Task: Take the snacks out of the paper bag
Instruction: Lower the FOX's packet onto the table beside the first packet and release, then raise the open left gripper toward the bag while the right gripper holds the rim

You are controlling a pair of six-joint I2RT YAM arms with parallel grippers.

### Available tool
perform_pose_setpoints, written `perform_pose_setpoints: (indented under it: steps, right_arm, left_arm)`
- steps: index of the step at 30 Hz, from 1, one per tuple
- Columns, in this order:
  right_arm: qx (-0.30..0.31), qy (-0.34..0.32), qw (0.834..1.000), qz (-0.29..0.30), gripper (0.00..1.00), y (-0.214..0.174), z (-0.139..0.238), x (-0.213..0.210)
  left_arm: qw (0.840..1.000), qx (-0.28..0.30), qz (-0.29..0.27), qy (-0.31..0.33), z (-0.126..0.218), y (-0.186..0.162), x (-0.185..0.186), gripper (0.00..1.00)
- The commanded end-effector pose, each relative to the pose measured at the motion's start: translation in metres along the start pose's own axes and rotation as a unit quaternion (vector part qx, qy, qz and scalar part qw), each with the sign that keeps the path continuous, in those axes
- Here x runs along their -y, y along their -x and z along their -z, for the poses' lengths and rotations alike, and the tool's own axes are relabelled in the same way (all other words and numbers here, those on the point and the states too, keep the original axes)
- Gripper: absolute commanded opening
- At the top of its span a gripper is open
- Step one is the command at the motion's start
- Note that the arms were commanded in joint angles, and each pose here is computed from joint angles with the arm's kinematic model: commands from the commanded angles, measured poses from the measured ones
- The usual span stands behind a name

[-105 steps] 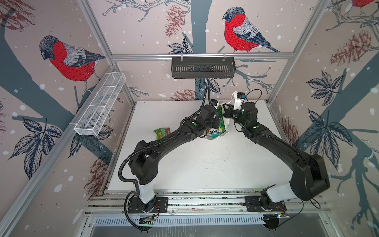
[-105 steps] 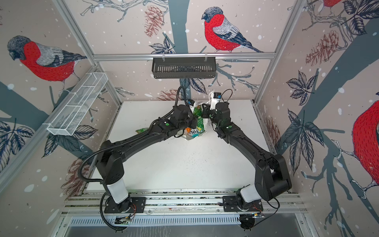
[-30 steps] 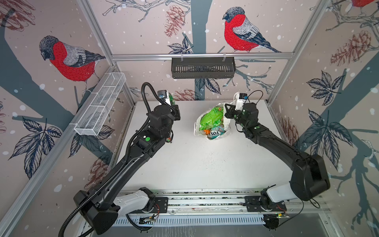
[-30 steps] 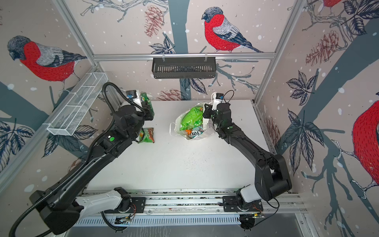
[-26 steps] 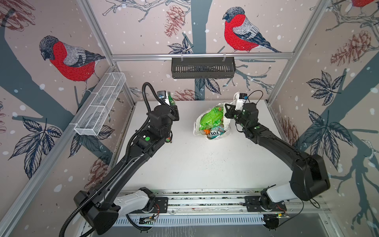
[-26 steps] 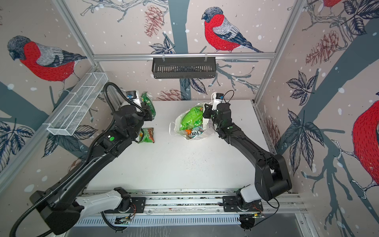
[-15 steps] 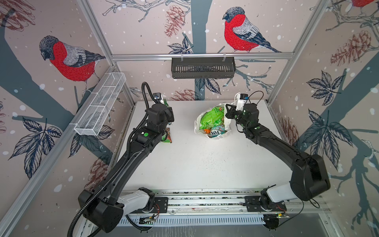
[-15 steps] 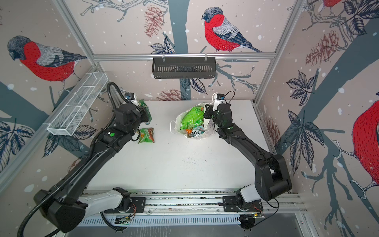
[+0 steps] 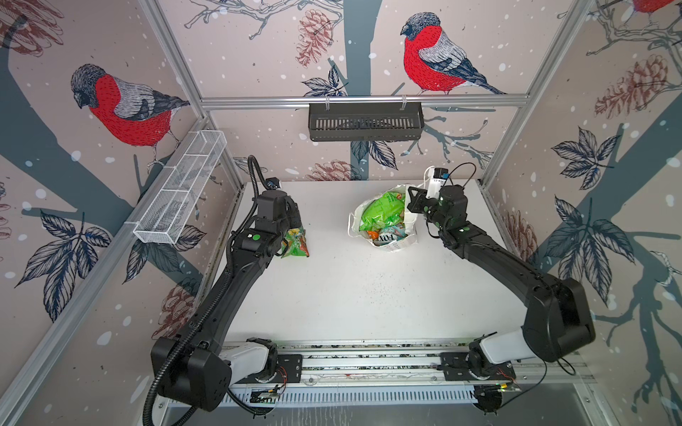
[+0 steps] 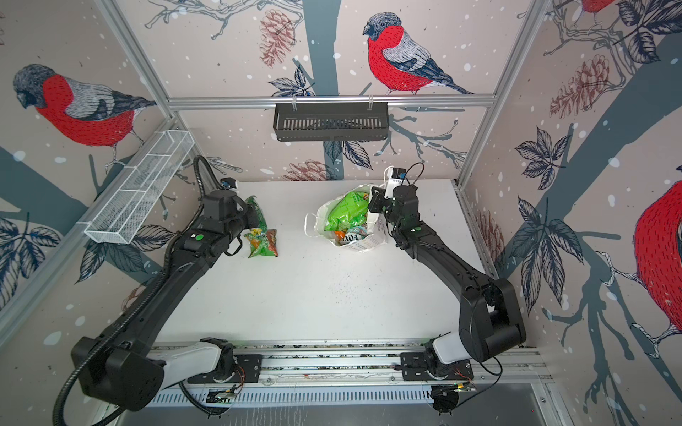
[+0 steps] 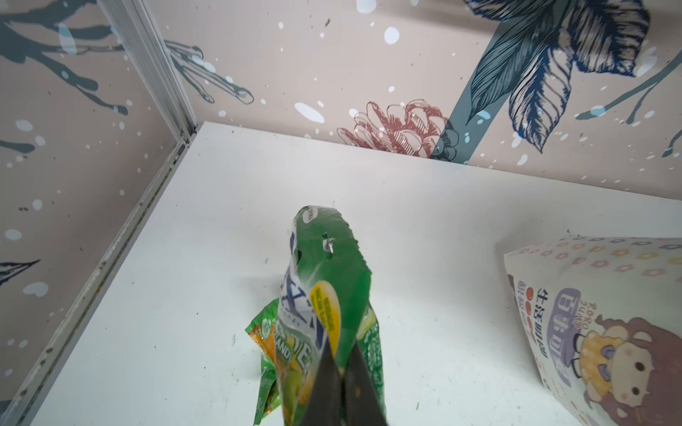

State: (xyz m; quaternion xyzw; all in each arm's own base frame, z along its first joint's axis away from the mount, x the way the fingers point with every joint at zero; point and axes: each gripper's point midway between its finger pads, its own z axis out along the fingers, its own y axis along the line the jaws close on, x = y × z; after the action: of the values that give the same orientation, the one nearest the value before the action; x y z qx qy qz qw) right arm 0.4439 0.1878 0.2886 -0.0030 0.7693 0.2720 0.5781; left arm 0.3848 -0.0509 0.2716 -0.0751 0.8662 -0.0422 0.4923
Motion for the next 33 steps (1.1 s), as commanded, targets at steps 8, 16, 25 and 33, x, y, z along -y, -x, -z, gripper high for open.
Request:
perform_pose_setpoints:
  steps: [8,16,25,33]
  right_arm:
    - [-0.015,0.003,1.000,0.000,0.00,-0.003,-0.012,-0.004]
    - [-0.024,0.002,1.000,0.001,0.00,-0.007,-0.020,-0.005]
    - [-0.032,0.003,0.999,0.001,0.00,-0.012,-0.028,-0.007]
    - [-0.038,0.004,0.999,0.001,0.00,-0.016,-0.031,-0.009]
  left_arm:
    - [0.997,-0.052,0.042,-0.025,-0.033,-0.024,-0.019,0.00]
    - [0.994,-0.091,0.056,-0.022,-0.054,-0.048,-0.030,0.00]
    - [0.988,-0.138,0.049,-0.044,-0.062,-0.058,-0.021,0.27]
    - [0.990,-0.121,0.029,-0.073,-0.052,-0.047,-0.012,0.75]
